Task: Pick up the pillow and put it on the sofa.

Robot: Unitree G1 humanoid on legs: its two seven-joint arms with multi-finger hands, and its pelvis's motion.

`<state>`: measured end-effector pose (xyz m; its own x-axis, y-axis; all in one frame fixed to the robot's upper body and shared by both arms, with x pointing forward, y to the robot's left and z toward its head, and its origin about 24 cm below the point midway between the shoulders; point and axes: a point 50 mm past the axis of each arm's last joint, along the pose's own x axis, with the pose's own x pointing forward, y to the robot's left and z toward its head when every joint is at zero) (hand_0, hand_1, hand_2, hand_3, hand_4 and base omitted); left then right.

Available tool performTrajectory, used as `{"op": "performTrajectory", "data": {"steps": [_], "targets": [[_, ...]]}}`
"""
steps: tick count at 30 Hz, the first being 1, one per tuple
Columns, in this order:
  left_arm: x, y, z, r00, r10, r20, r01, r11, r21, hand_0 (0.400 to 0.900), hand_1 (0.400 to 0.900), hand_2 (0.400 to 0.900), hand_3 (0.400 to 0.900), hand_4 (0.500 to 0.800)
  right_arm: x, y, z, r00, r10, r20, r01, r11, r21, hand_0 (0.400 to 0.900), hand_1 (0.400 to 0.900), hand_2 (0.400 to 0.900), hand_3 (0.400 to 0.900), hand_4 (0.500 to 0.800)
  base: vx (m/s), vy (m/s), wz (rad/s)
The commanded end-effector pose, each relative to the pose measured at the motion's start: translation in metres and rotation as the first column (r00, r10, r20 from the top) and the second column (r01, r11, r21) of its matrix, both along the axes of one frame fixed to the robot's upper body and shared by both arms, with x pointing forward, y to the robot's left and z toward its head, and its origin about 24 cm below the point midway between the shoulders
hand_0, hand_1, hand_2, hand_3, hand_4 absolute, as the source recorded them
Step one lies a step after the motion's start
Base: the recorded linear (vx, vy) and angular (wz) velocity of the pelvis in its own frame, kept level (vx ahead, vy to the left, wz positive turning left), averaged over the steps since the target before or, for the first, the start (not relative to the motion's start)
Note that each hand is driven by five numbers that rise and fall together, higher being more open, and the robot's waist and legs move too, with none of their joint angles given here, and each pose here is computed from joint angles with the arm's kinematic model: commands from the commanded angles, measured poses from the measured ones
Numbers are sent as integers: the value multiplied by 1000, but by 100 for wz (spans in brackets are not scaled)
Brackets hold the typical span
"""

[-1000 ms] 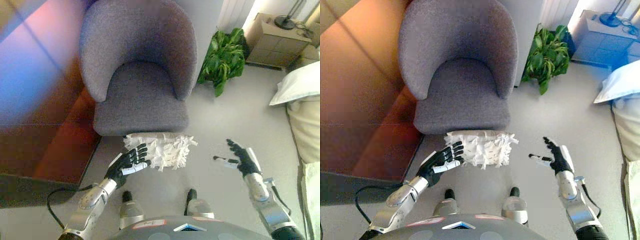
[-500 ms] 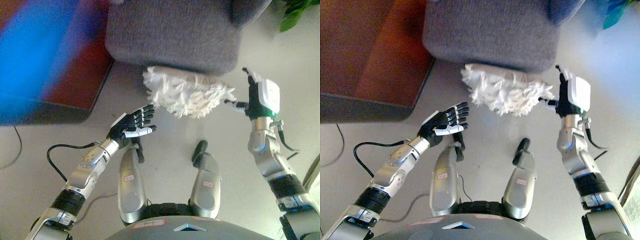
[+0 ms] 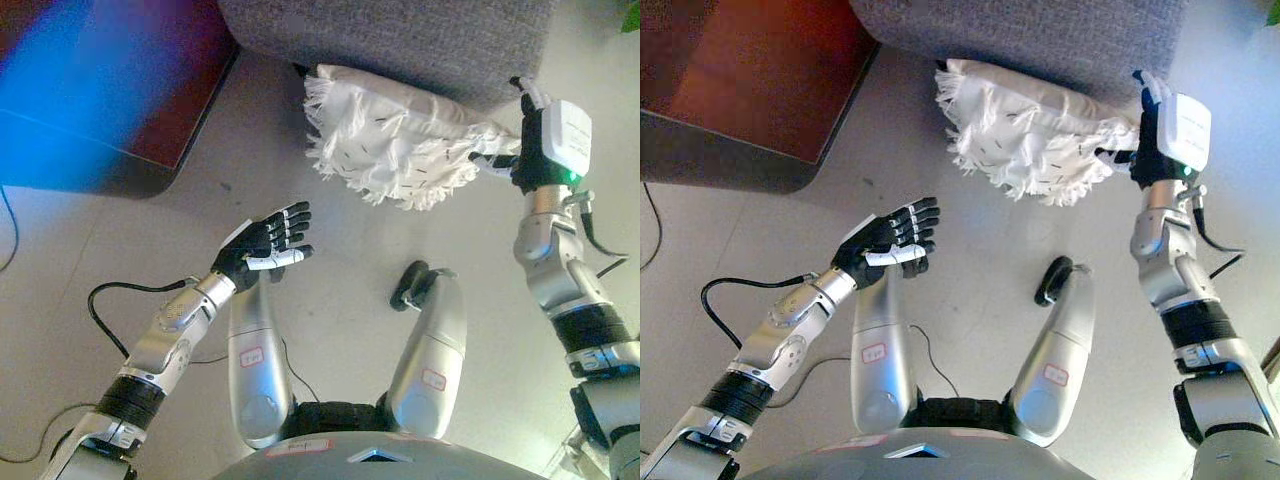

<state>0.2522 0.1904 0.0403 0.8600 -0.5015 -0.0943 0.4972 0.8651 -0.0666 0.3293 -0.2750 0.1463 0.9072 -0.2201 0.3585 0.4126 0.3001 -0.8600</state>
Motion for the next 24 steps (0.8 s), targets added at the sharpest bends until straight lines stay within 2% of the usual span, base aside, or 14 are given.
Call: {"op": "performTrajectory", "data": {"steps": [1, 4, 10, 18, 24], "targets": [[-1, -19, 33, 983, -96, 157, 115, 987, -115, 900, 900, 900, 900, 800, 10, -19, 48, 991, -68, 111, 71, 997, -28, 900, 900, 900, 900, 800, -60, 56, 8], [0, -23, 36, 979, -114, 169, 138, 980, -140, 900, 900, 900, 900, 800, 19, -25, 63, 983, -119, 143, 124, 992, -26, 900, 900, 900, 900, 800, -62, 51, 6], [2, -31, 37, 975, -144, 167, 174, 968, -179, 900, 900, 900, 900, 800, 38, -25, 69, 986, -162, 30, 163, 986, -39, 900, 900, 900, 900, 800, -40, 44, 5], [-3, -32, 31, 981, -134, 143, 163, 963, -214, 900, 900, 900, 900, 800, 41, -28, 64, 978, -207, -31, 205, 977, -51, 900, 900, 900, 900, 800, 29, 13, 4], [-5, -34, 27, 986, -118, 120, 144, 961, -238, 900, 900, 900, 900, 800, 38, -42, 58, 929, -367, -46, 364, 930, -62, 900, 900, 900, 900, 800, 53, 18, 6]]}}
